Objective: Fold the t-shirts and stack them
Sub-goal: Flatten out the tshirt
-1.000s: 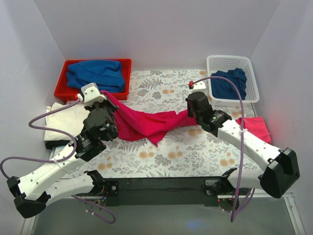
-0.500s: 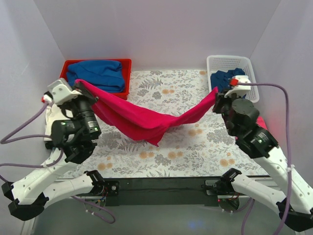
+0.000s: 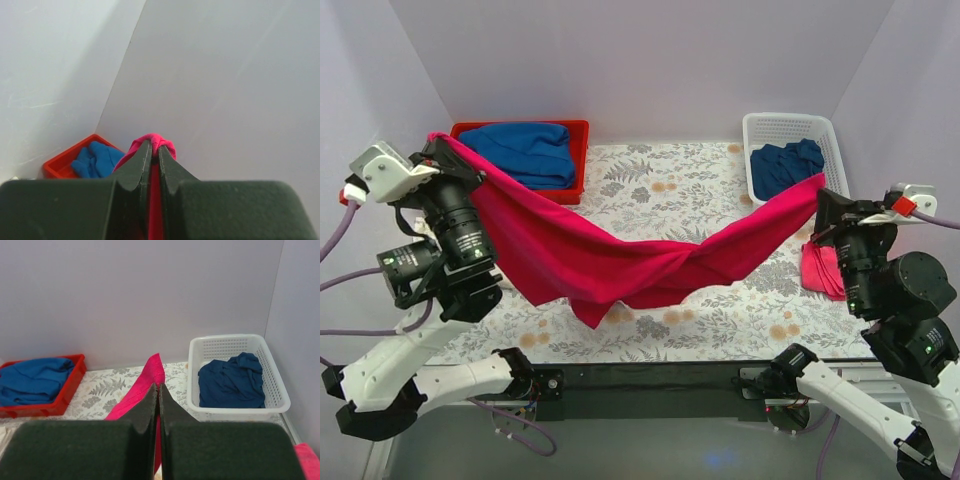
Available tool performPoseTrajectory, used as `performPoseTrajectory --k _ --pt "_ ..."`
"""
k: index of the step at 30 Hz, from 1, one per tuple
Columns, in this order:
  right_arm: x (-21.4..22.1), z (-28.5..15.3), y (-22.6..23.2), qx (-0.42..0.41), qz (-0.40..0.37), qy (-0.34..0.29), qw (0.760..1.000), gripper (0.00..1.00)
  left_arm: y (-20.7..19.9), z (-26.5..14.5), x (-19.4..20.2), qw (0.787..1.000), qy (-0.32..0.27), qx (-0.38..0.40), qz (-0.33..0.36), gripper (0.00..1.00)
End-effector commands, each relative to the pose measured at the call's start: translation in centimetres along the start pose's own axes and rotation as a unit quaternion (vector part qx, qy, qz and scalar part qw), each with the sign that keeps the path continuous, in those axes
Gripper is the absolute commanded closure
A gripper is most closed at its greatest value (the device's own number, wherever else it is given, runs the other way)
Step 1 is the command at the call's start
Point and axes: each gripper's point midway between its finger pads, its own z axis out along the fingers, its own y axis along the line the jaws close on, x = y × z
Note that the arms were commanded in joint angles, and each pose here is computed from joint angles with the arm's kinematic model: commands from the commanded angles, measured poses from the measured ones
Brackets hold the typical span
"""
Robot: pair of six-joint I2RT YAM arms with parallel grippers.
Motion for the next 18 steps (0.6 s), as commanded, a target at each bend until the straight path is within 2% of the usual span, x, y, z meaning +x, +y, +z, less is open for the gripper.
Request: performPoseTrajectory --k 1,2,3,5,6,7,9,10,13,14,18 --pt "-0.3 0.5 0.0 0.01 0.003 -0.004 1.0 0.99 -3.2 0.1 2.3 0.999 -0.01 0.039 0.034 1.0" --pt "0.6 0.9 -0.2 0.026 0.004 0.005 1.0 0.99 -3.9 -0.1 3.6 0.998 -0.006 0.043 0.036 1.0" --pt "3.1 1.6 -0.2 0.038 -0.006 0.029 0.999 0.99 -5.2 -0.2 5.9 0.997 0.003 0.047 0.057 1.0" --pt "6.6 2.7 -0.6 0.082 0.004 0.061 0.995 0.99 -6.6 -0.6 11.4 0.997 0.037 0.048 0.05 1.0" --pt "8.2 3.0 -0.7 0.096 0.009 0.073 0.993 0.99 -7.6 -0.9 15.3 0.994 0.059 0.049 0.075 1.0" --pt "11.5 3.3 -1.1 0.115 -0.007 0.1 0.988 0.99 -7.9 -1.4 18.8 0.994 0.09 0.045 0.052 1.0" --pt "13.7 3.5 -1.8 0.152 0.004 0.108 0.983 0.99 -5.9 -1.7 25.9 0.984 0.142 0.027 0.103 1.0" --pt "15.6 3.6 -2.3 0.17 -0.009 0.117 0.978 0.99 -5.0 -1.0 29.6 0.983 0.169 0.01 0.065 1.0" --pt "17.8 3.8 -3.2 0.198 -0.036 0.131 0.971 0.99 -1.7 -0.3 36.0 0.971 0.222 -0.015 0.088 1.0" --pt "17.9 3.8 -3.6 0.212 -0.044 0.129 0.968 0.99 -0.1 1.0 36.8 0.971 0.222 -0.036 0.086 1.0" --pt "18.6 4.3 -3.9 0.223 -0.055 0.132 0.964 0.99 1.5 4.6 39.7 0.97 0.227 -0.041 0.078 1.0"
